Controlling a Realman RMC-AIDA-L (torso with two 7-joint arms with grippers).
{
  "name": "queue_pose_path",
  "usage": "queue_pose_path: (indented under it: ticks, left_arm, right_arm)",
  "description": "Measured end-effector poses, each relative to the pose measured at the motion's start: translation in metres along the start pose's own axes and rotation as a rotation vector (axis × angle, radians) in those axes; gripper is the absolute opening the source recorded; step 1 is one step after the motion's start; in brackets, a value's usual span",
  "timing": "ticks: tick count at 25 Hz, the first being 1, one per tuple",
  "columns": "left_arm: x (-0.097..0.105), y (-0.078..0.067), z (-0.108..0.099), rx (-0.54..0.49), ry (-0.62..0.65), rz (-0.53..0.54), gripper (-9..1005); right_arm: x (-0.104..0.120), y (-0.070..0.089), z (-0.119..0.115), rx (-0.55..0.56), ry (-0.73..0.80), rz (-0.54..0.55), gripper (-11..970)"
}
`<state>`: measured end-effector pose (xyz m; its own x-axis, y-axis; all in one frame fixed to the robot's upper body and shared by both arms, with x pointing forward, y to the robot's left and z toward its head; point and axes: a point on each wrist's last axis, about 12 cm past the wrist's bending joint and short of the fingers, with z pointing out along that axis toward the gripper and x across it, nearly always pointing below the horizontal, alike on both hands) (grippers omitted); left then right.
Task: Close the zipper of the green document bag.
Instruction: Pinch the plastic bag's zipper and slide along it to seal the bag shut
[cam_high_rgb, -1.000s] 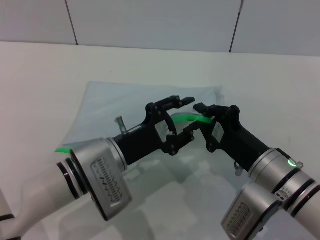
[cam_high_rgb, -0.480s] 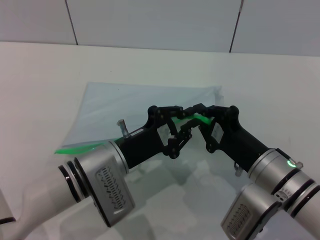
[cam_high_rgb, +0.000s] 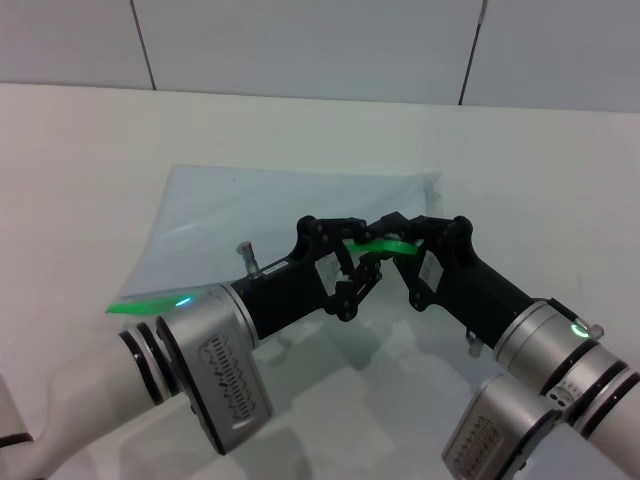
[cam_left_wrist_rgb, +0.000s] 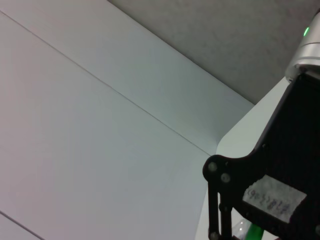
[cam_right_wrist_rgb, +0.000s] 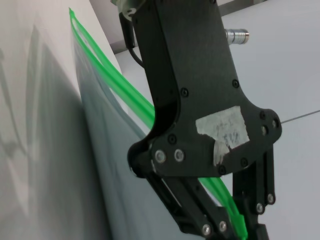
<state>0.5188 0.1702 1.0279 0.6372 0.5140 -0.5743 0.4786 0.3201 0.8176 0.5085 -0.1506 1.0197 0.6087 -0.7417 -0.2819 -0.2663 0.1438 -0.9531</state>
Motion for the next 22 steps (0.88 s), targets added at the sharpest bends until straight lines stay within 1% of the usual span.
queue_pose_path:
  ticks: [6,13,14,22]
  left_arm:
    - [-0.0020,-0.0028,-0.0001,0.002,-0.001,0.033,199]
    - [-0.0021,-0.0037,-0.0004,0.004,0.001,0.059,116]
    - [-0.0021,-0.0037,-0.0004,0.004,0.001,0.059,89]
    - [-0.0022,-0.0037,-0.0003,0.001,0.003,0.074,92]
  right_arm:
    - [-0.0007,0.0003,0.0001,-0.002,-0.004,-0.002,96]
    - [-0.0004,0.0007,-0.0002,-0.004,-0.004,-0.005,100]
    - [-0.0003,0.0008,-0.0002,-0.004,-0.004,-0.006,101]
    - [0.0001,0.0006,-0.0002,-0.003,-0.003,-0.006,106]
